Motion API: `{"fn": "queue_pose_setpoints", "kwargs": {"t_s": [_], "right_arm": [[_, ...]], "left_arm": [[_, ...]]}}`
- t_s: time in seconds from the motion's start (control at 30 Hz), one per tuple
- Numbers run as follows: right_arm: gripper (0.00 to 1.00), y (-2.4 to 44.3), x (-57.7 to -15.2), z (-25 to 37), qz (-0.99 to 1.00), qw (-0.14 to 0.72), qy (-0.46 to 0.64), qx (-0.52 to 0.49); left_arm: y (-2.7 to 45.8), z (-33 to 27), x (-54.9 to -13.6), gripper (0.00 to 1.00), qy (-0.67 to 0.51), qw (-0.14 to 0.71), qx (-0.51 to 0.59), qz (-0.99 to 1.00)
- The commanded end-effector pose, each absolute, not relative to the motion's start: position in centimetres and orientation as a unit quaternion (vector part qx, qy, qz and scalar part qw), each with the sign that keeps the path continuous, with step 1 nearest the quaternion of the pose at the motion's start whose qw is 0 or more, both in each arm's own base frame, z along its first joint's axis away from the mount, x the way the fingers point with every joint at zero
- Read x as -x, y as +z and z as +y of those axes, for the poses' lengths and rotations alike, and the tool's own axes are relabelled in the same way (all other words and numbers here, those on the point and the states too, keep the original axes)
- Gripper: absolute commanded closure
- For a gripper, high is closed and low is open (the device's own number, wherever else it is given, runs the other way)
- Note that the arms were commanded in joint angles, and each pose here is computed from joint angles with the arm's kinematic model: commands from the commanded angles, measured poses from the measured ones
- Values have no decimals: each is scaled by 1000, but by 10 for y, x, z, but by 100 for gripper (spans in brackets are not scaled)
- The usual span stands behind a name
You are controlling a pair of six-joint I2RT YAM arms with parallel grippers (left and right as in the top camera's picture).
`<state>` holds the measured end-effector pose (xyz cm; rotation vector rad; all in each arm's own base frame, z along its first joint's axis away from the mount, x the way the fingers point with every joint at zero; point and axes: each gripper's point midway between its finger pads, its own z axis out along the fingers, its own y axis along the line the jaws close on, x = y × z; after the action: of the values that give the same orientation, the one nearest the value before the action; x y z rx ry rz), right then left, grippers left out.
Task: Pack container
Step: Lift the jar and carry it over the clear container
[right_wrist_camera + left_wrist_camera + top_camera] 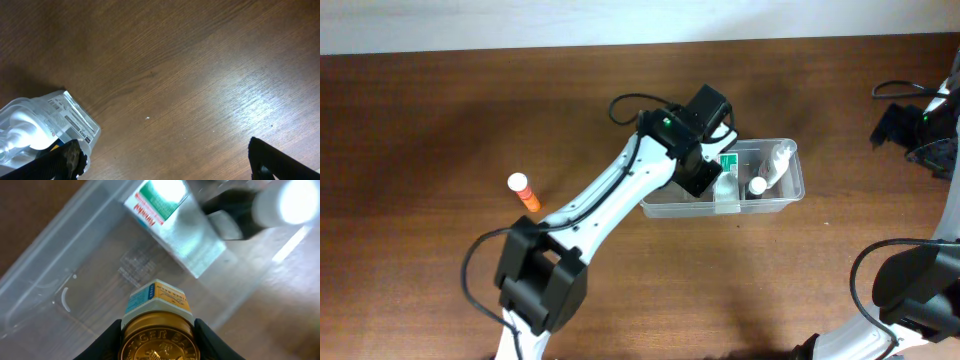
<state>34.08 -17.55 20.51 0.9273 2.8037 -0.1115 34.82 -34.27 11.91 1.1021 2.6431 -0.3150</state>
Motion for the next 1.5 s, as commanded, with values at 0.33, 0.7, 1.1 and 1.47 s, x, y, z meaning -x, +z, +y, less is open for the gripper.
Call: {"fn": "queue_pose_setpoints", "kwargs": {"t_s": [0.33, 0.7, 1.1, 1.47], "right_arm": [[2, 207, -339, -179, 942, 95, -44, -318], [2, 207, -339, -179, 942, 95, -44, -318], [2, 207, -339, -179, 942, 95, -44, -318], [2, 207, -339, -179, 942, 95, -44, -318]], "left_arm": [[60, -339, -356, 67, -74, 83, -377, 920], [45, -338, -357, 67, -69, 73, -377, 921], [46, -335, -366, 39, -70, 83, -369, 923], [50, -324, -379, 35, -106, 77, -344, 930]]}}
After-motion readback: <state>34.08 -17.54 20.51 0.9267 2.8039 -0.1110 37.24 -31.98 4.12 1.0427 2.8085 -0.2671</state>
